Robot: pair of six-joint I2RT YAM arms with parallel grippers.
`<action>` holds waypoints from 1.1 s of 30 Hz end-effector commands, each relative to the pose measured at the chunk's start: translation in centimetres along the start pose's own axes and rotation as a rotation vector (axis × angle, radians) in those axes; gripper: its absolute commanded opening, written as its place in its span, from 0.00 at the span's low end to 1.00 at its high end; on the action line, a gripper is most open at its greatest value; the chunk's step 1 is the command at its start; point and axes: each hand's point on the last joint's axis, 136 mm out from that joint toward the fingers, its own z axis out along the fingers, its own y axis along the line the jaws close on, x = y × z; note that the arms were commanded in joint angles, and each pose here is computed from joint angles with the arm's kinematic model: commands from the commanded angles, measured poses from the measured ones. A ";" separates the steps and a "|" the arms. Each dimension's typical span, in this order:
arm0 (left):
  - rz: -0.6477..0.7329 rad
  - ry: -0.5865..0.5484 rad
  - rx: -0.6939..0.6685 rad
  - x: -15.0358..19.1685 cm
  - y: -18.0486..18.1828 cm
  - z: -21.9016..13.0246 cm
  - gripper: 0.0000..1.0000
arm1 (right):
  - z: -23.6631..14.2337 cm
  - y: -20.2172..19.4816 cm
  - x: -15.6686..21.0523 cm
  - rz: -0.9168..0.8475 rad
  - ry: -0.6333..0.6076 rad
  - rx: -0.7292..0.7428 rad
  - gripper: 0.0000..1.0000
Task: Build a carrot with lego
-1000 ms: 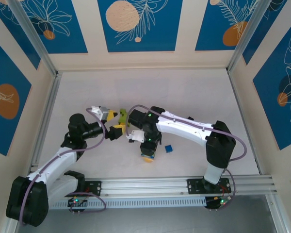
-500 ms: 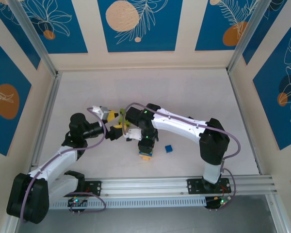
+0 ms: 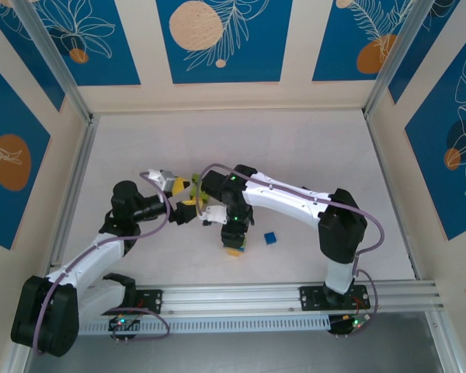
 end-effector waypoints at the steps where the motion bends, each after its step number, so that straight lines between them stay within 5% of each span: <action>1: 0.034 -0.009 0.059 -0.9 -1.1 0.3 1.00 | -1.5 0.0 -0.7 0.001 -0.059 0.003 0.62; 12: 0.073 0.037 0.177 0.1 -3.5 1.4 1.00 | -9.4 -0.3 0.2 0.057 -0.313 0.202 0.68; 17: 0.172 0.129 0.398 2.7 -9.0 2.7 0.99 | -13.2 -2.9 4.2 0.408 -0.394 0.348 0.71; 24: 0.210 0.190 0.453 5.8 -10.9 4.4 0.99 | -10.1 -4.4 10.1 0.899 -0.359 0.321 0.71; 33: 0.299 0.119 0.389 6.9 -11.4 4.0 0.99 | -4.0 -5.5 11.6 1.165 -0.417 0.144 0.70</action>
